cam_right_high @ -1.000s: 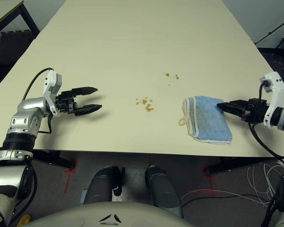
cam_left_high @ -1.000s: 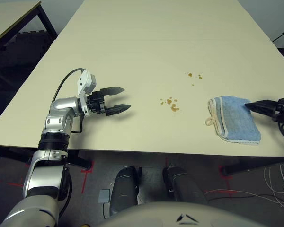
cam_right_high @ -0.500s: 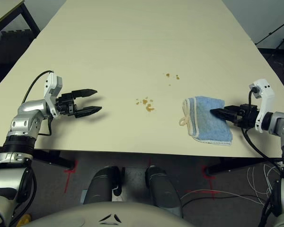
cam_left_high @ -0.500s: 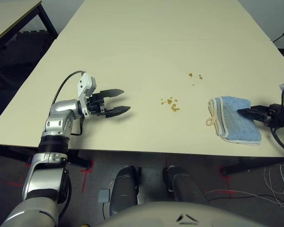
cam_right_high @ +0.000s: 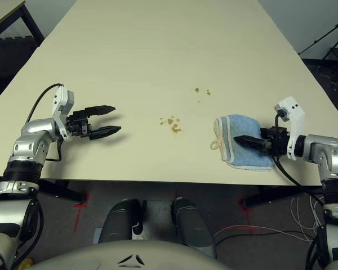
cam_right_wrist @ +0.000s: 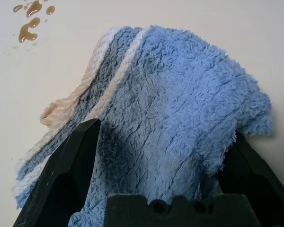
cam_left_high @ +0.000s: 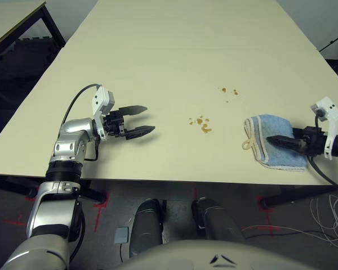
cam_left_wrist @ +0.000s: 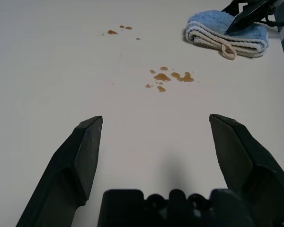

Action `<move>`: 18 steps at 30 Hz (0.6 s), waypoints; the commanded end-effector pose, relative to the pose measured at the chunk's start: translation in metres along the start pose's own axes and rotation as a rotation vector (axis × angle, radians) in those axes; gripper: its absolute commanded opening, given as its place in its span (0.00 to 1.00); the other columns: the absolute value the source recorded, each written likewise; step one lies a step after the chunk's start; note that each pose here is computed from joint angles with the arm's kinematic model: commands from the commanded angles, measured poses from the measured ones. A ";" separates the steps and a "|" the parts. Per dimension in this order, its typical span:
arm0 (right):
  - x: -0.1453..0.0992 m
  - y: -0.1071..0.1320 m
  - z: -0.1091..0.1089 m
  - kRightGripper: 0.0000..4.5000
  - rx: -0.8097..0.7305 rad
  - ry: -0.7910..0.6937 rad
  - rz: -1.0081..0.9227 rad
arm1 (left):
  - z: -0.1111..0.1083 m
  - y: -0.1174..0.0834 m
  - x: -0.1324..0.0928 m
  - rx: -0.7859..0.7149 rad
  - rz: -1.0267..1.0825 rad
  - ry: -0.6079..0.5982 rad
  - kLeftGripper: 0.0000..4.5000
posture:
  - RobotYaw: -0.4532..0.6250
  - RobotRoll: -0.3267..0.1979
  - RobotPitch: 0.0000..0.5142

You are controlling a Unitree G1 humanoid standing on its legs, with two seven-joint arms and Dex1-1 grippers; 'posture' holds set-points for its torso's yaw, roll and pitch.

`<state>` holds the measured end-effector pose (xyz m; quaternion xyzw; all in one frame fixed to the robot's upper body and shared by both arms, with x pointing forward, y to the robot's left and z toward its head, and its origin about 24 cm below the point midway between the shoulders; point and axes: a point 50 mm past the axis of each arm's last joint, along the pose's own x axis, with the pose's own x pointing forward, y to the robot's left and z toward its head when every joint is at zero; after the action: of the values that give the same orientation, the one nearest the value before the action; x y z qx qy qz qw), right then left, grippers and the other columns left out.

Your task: Wipe the water off the table with a rag.

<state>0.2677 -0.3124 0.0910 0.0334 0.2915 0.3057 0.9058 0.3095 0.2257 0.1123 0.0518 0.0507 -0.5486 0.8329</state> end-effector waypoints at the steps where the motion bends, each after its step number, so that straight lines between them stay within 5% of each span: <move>1: 0.007 -0.008 -0.023 0.91 0.043 0.093 -0.093 | 0.003 0.001 0.002 0.022 -0.006 0.012 1.00 | 0.24 0.62 0.25; 12: -0.001 -0.011 -0.001 0.04 0.018 0.018 -0.088 | 0.003 0.003 0.002 0.025 -0.001 0.017 1.00 | 0.23 0.62 0.25; 18: -0.008 -0.010 0.035 0.00 0.016 -0.144 -0.093 | 0.003 0.005 0.002 0.028 0.002 0.020 1.00 | 0.23 0.62 0.25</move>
<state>0.2842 -0.3185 0.1070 0.0398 0.2590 0.2628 0.9286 0.3145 0.2239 0.1205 0.0653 0.0370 -0.5487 0.8327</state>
